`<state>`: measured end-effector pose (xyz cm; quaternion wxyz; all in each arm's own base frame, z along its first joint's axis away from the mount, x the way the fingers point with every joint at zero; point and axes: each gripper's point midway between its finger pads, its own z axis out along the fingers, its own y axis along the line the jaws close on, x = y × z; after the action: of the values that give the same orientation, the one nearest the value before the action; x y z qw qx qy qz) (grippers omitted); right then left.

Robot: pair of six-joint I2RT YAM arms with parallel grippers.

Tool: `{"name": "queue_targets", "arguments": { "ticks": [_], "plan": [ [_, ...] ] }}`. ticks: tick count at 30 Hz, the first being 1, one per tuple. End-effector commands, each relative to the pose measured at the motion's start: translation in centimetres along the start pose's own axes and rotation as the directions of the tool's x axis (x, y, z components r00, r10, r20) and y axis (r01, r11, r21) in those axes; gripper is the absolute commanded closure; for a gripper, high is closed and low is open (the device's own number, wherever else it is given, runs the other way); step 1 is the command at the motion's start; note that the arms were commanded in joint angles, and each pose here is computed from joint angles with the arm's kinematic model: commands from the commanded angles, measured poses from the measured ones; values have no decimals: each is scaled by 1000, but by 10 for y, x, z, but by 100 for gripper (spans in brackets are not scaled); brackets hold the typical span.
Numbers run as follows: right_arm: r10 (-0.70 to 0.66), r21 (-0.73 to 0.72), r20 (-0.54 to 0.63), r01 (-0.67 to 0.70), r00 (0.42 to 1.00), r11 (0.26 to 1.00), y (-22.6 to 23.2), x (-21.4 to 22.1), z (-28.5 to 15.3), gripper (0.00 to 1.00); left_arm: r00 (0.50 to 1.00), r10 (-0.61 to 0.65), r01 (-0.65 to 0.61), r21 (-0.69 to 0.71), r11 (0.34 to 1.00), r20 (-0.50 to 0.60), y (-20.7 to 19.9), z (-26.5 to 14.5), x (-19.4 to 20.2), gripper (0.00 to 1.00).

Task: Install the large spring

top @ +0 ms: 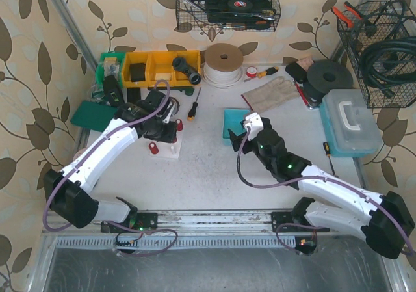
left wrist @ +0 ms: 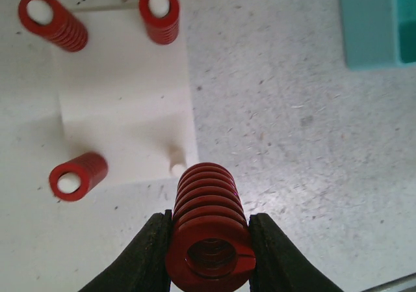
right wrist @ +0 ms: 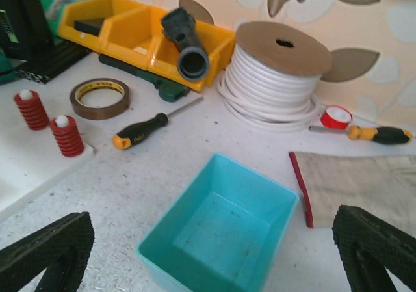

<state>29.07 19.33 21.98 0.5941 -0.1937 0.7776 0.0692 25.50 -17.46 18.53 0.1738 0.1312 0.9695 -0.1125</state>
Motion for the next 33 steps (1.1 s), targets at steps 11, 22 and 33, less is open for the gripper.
{"name": "queue_targets", "arguments": {
  "ticks": [11, 22, 33],
  "plan": [
    [44, 28, -81, -42, 996, 999, -7, 30, 12, 1, 1000, -17, 16, -79, 997, -7, 15, 26, 7, 100],
    [36, 22, -84, -34, 996, 999, -6, 33, 12, 1, 999, 2, -6, -76, 997, -51, 14, 49, 8, 100],
    [36, 25, -83, -34, 996, 999, -7, 33, 13, 1, 994, 7, -19, -110, 994, -110, 20, 60, 18, 100]
  ]
}}
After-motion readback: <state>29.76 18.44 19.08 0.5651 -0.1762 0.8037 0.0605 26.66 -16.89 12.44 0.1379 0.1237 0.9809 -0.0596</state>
